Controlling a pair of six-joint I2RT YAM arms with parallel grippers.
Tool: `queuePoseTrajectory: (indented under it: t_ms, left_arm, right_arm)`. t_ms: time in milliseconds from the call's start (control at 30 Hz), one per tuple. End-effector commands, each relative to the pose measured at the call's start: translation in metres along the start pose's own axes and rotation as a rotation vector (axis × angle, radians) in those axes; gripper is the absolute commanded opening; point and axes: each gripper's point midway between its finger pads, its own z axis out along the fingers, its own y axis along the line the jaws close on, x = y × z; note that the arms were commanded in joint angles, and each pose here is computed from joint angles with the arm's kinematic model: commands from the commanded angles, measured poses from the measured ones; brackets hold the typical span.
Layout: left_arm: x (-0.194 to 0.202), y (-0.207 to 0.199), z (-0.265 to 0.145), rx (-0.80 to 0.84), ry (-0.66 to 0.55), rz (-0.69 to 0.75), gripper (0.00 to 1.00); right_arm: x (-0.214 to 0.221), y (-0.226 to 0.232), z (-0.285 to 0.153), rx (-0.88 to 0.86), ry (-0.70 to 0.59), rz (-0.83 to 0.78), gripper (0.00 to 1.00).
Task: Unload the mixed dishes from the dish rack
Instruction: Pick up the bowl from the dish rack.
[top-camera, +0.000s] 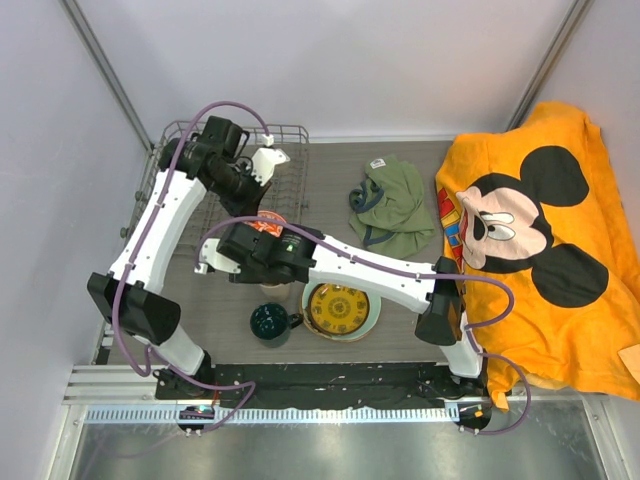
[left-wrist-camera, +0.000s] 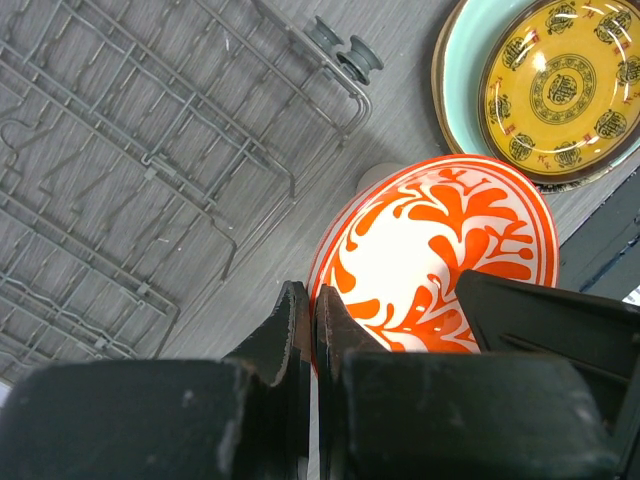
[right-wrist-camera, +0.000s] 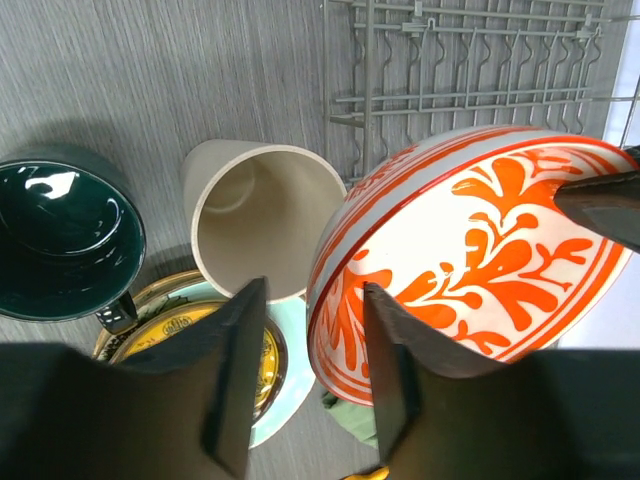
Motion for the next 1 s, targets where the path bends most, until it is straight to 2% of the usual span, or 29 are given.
queuePoseTrajectory:
  t_ms: [0,100,200,567,967]
  left_arm:
    - [0.023,-0.025,-0.017,0.102,0.084,-0.051,0.00]
    - [0.021,-0.022,-0.018,0.105,0.069,-0.062,0.00]
    - [0.021,-0.019,-0.020,0.113,0.059,-0.078,0.00]
    - [0.030,-0.004,-0.034,0.154,-0.025,-0.171,0.00]
    - [0.068,-0.003,-0.040,0.175,-0.059,-0.244,0.00]
  right_arm:
    - [-0.009,-0.018,-0.025,0.051,-0.062,0.026,0.53]
    - [-0.009,-0.019,-0.029,0.056,-0.069,0.034,0.61]
    - [-0.010,-0.021,-0.033,0.059,-0.076,0.041,0.64]
    - [-0.010,-0.025,-0.051,0.064,-0.110,0.069,0.67]
    - [-0.006,-0.038,-0.062,0.105,-0.114,0.083,0.68]
